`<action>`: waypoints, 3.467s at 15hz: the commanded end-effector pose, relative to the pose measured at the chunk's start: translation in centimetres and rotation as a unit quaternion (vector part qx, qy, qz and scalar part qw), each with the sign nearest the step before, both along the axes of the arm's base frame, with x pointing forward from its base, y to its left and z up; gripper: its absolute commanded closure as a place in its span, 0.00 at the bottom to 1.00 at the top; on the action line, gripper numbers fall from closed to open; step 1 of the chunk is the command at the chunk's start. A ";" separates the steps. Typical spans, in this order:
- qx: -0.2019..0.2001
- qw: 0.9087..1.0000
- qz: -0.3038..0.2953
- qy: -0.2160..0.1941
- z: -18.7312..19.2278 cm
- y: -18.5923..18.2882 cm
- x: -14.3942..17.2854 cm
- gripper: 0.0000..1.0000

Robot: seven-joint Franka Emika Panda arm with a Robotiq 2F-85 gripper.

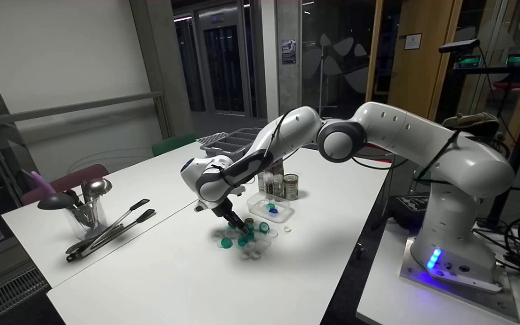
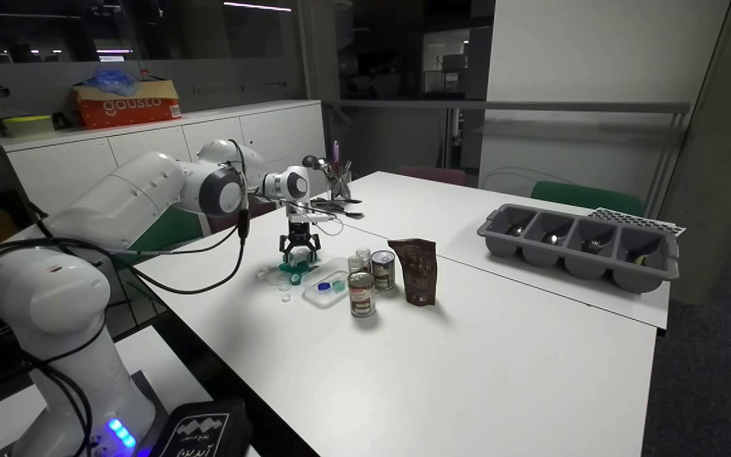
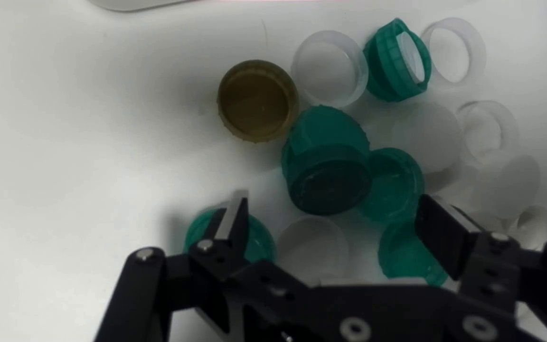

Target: Put one of the blue brackets in the container

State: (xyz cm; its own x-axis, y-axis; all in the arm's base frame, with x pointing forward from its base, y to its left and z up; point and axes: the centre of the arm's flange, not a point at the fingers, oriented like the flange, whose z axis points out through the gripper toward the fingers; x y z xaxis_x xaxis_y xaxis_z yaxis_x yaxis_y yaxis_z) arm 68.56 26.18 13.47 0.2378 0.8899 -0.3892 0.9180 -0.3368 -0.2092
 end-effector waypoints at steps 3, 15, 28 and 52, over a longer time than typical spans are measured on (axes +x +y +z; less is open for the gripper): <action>-0.002 1.000 -0.006 0.003 0.2 -0.5 -0.7 0.51; -0.008 1.000 -0.008 0.001 0.9 -0.4 -0.9 1.00; -0.040 0.997 -0.054 -0.048 4.9 0.9 -3.0 1.00; 0.058 0.961 -0.123 -0.239 7.1 -2.0 -14.5 1.00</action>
State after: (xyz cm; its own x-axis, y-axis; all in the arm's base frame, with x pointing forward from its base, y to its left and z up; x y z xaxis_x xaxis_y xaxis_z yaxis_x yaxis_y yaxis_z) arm 60.20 27.57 17.99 0.5671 0.8184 -0.0935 0.8216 -0.5540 0.1345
